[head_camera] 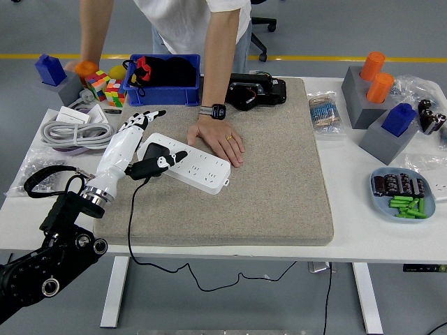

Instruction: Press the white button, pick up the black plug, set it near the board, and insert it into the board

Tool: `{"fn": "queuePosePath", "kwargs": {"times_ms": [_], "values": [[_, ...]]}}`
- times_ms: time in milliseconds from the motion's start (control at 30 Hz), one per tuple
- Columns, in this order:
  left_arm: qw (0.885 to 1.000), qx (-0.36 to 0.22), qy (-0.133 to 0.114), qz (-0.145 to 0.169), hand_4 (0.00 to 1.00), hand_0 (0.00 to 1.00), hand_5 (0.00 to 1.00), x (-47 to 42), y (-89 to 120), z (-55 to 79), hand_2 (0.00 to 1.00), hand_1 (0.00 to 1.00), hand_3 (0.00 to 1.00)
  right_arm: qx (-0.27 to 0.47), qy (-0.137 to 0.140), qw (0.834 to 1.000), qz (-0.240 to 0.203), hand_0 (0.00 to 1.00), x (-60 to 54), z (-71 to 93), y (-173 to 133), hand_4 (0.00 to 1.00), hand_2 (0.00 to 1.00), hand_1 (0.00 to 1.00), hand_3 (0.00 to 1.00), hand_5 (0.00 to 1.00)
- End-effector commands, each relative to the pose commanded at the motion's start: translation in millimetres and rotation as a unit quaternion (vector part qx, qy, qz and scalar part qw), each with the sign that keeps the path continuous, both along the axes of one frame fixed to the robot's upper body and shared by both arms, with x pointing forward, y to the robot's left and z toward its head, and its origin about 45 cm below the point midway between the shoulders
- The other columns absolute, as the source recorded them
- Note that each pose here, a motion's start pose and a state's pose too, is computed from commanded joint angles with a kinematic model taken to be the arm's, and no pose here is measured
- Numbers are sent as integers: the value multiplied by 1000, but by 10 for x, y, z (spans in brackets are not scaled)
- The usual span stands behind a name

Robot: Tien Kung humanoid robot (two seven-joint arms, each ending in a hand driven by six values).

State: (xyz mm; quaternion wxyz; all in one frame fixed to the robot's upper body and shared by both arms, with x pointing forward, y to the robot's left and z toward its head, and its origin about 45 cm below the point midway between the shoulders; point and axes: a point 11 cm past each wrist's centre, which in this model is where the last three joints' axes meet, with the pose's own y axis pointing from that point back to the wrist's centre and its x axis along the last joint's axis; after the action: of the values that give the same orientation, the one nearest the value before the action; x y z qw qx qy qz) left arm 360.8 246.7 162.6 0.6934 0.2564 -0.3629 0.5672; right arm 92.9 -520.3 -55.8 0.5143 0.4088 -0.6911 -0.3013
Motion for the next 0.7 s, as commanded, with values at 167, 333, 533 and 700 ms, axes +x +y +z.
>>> {"fn": "queuePosePath", "kwargs": {"times_ms": [167, 333, 533, 700], "values": [[999, 42, 27, -10, 947, 950, 685, -54, 129, -123, 835, 916, 829, 0, -1, 1000, -1, 605, 7, 3, -3, 645, 570, 577, 582, 360], [996, 77, 47, -4, 955, 974, 700, -89, 243, -213, 882, 938, 868, -1, -1, 1000, -1, 605, 6, 8, -12, 646, 570, 577, 582, 359], [994, 98, 55, 4, 936, 970, 693, -84, 289, -254, 908, 967, 896, -1, -2, 1000, 1, 605, 22, 10, -9, 646, 569, 576, 583, 359], [992, 109, 64, 5, 936, 970, 693, -85, 294, -285, 908, 967, 896, -1, -4, 1000, 1, 605, 37, 12, -6, 646, 569, 576, 583, 359]]}}
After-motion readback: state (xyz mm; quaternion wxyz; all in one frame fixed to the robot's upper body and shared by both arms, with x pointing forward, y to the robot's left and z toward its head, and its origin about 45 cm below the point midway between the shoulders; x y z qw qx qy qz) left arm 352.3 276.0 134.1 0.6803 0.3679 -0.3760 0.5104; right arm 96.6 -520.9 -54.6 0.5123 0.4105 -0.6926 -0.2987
